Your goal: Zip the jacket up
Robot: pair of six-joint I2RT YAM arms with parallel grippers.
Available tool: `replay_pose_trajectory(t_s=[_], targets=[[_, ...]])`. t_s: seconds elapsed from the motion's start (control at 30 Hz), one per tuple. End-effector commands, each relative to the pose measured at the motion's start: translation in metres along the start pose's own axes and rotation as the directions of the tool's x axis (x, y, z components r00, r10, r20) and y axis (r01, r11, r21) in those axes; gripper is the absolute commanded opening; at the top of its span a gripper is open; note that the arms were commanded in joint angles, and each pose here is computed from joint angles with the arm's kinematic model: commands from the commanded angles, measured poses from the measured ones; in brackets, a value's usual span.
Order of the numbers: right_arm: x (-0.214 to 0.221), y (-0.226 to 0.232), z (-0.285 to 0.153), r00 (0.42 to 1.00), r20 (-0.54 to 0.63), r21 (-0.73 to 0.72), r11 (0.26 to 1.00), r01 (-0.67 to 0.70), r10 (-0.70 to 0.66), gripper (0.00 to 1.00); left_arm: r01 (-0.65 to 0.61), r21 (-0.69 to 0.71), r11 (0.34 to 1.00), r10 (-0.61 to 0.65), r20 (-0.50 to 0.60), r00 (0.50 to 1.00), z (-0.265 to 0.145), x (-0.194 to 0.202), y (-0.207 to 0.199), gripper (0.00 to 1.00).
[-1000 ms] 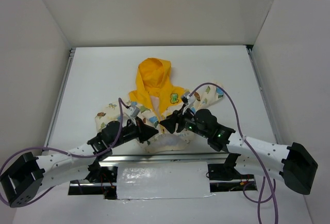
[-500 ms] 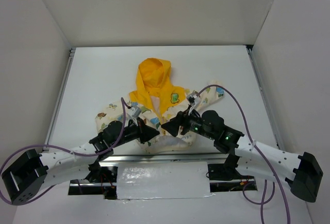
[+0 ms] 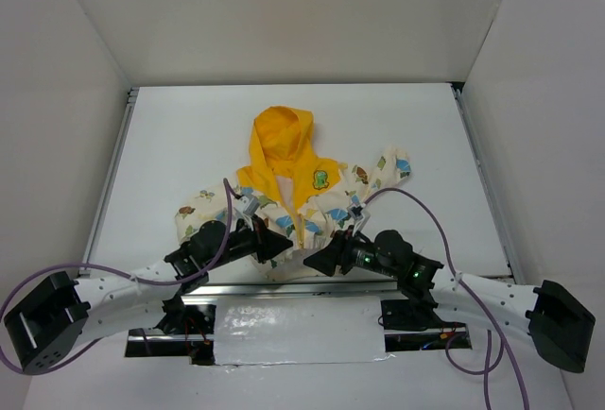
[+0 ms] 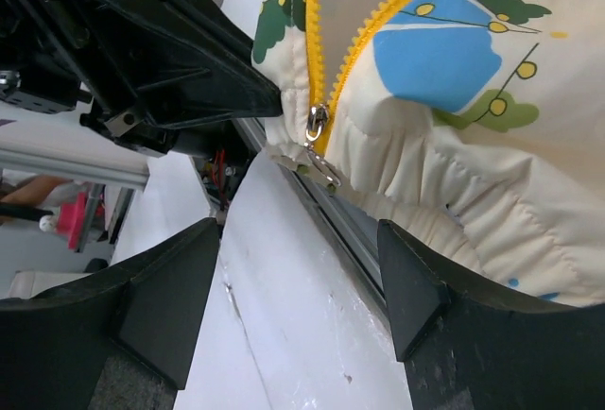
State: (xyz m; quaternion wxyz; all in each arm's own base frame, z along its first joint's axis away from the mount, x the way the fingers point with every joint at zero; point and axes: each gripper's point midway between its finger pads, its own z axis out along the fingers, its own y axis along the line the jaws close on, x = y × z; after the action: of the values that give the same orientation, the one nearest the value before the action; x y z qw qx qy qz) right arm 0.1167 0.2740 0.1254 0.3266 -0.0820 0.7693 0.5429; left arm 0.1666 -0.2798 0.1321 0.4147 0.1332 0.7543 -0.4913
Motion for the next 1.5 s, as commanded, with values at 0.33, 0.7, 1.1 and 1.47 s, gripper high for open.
replay_pose_trajectory(t_s=[0.33, 0.7, 1.1, 1.47], targets=[[-0.013, 0.015, 0.021, 0.998, 0.067, -0.091, 0.996, -0.006, 0.012, 0.73, -0.028, 0.102, 0.994, 0.024, 0.038, 0.999, 0.016, -0.023, -0.028, 0.00], [-0.011, 0.021, 0.024, 0.997, 0.068, -0.121, 0.993, -0.019, 0.027, 0.59, -0.028, 0.093, 0.995, 0.025, 0.034, 0.999, 0.017, -0.021, -0.025, 0.00], [-0.008, 0.005, 0.029, 0.996, 0.075, -0.045, 0.998, -0.054, 0.057, 0.43, -0.025, 0.100, 0.995, 0.021, 0.042, 0.999, 0.015, -0.022, -0.026, 0.00], [-0.011, -0.002, 0.033, 0.992, 0.102, -0.019, 0.997, -0.075, 0.077, 0.34, -0.027, 0.102, 0.994, 0.023, 0.042, 0.999, 0.014, -0.022, -0.027, 0.00]])
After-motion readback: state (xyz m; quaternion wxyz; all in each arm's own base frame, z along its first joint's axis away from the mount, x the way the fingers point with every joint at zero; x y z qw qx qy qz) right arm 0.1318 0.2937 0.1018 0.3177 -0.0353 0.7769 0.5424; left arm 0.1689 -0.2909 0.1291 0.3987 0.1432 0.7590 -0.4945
